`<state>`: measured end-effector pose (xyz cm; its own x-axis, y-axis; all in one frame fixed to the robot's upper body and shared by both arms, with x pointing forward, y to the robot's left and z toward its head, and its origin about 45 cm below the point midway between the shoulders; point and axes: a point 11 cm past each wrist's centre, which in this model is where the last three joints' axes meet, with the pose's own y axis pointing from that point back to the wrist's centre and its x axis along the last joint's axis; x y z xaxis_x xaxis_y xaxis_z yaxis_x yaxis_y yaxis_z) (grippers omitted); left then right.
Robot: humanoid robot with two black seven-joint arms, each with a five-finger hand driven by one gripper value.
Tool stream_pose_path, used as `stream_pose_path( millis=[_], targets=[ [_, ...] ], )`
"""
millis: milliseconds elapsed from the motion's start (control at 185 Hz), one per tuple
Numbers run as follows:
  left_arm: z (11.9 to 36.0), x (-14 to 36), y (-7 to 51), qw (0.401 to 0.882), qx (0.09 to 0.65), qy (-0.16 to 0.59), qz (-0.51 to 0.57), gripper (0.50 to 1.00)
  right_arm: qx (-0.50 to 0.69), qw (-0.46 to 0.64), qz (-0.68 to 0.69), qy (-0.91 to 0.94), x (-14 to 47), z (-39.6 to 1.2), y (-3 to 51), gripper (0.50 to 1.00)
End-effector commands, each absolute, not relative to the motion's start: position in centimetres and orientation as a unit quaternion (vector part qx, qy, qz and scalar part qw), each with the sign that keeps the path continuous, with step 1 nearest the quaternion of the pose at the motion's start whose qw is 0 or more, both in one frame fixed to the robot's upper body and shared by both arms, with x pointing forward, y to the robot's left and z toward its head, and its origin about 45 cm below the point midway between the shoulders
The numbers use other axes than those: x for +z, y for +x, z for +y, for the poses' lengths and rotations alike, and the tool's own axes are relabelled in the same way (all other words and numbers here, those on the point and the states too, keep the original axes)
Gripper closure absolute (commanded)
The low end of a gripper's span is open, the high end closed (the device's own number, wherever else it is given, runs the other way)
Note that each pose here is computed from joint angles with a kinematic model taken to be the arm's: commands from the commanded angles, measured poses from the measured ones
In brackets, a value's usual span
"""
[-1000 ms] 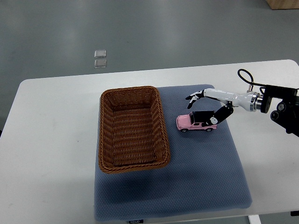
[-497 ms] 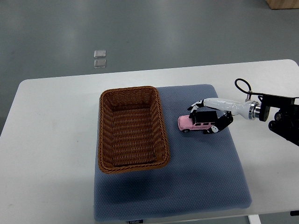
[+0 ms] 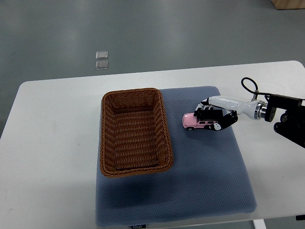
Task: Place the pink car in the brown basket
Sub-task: 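Close the right hand's fingers around the pink SUV, then lift the pink SUV and carry it over the wicker basket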
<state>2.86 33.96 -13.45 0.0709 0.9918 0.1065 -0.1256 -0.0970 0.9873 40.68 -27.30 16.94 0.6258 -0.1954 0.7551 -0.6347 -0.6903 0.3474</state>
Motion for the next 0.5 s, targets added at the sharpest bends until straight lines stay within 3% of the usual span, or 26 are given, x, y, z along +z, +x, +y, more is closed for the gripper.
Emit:
stream_pose_path(
  millis=[0,324,492],
  targets=[
    [34.0,-13.5,2.9,0.522,0.535,0.512,0.423,0.500,0.377,0.299,-0.255,0.839,19.1,-27.4,41.9,1.000],
    [34.0,-13.5,2.9,0.522,0.535,0.512,0.423,0.500,0.428,0.241,-0.252,0.833,25.4,-23.6,44.4,1.000],
    [34.0,-13.5,2.9,0.522,0.535,0.512,0.423,0.500,0.439,0.197,-0.222,0.848,26.2,-17.9,44.4,1.000]
  ],
)
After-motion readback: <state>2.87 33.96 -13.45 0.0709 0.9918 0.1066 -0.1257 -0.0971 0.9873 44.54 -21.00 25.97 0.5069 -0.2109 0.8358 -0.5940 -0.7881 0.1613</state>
